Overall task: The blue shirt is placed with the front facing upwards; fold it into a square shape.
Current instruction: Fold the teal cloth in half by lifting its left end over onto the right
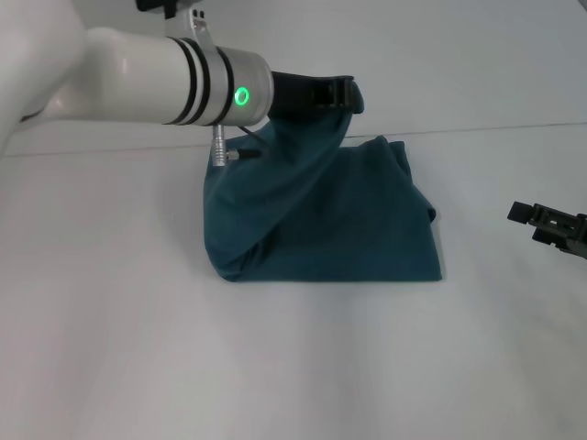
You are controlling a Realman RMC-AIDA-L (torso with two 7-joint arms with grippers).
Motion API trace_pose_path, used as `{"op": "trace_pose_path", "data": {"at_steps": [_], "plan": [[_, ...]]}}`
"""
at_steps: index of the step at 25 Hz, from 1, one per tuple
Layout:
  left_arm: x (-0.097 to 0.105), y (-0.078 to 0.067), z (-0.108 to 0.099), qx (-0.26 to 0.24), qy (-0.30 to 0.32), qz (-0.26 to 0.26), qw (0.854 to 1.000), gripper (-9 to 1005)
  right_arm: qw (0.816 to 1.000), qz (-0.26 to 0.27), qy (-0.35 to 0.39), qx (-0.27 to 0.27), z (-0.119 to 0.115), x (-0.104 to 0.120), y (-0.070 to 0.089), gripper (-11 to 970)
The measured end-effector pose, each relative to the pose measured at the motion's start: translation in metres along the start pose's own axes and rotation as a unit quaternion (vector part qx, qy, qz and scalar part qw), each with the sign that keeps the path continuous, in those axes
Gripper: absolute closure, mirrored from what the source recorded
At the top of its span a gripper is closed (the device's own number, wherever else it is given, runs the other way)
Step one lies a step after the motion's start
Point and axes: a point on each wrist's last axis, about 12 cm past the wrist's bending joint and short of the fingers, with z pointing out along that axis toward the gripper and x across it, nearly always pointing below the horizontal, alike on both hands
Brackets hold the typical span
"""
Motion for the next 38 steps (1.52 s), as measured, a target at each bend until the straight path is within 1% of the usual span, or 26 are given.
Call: {"op": "trace_pose_path", "data": {"at_steps": [3,6,9,12,13,17,20,25,28,33,38], "plan": [[-0.002,-0.005,0.000,0.004,0.007,0.014,1.000,928,1.000,0.000,0.000,0.000,0.000,0.000,0.000,10],[-0.008,-0.007,-0.006,0.004,0.011,0.033,0.999,926,1.000,0.000,0.000,0.002,-0.002,0.000,-0.001,10],[-0.019,-0.001,-0.018,-0.011,0.006,0.050,0.999,925,1.000,0.000,-0.001,0.003,-0.002,0.000,-0.002,10],[-0.031,0.016,-0.035,-0.035,0.000,0.048,0.998,924,1.000,0.000,-0.001,0.005,-0.003,-0.001,-0.002,11],[-0.035,0.024,-0.041,-0.046,-0.001,0.047,0.998,923,1.000,0.000,-0.002,0.005,-0.003,-0.001,-0.002,11],[-0.044,0.045,-0.062,-0.075,-0.005,0.048,0.996,922,1.000,0.000,-0.002,0.006,-0.003,-0.001,-0.002,11],[-0.049,0.055,-0.080,-0.087,-0.019,0.050,0.995,920,1.000,-0.001,-0.002,0.006,-0.002,-0.002,-0.002,11],[-0.055,0.065,-0.109,-0.101,-0.032,0.056,0.993,918,1.000,0.000,-0.003,0.005,-0.002,-0.003,-0.001,11],[-0.054,0.072,-0.117,-0.104,-0.037,0.047,0.993,917,1.000,0.000,-0.003,0.005,-0.001,-0.004,-0.001,11],[-0.053,0.071,-0.116,-0.103,-0.036,0.051,0.993,915,1.000,0.000,-0.002,0.003,0.000,-0.004,0.000,10],[-0.054,0.054,-0.107,-0.083,-0.038,0.061,0.994,913,1.000,0.000,-0.002,0.003,0.000,-0.004,0.000,11]]}}
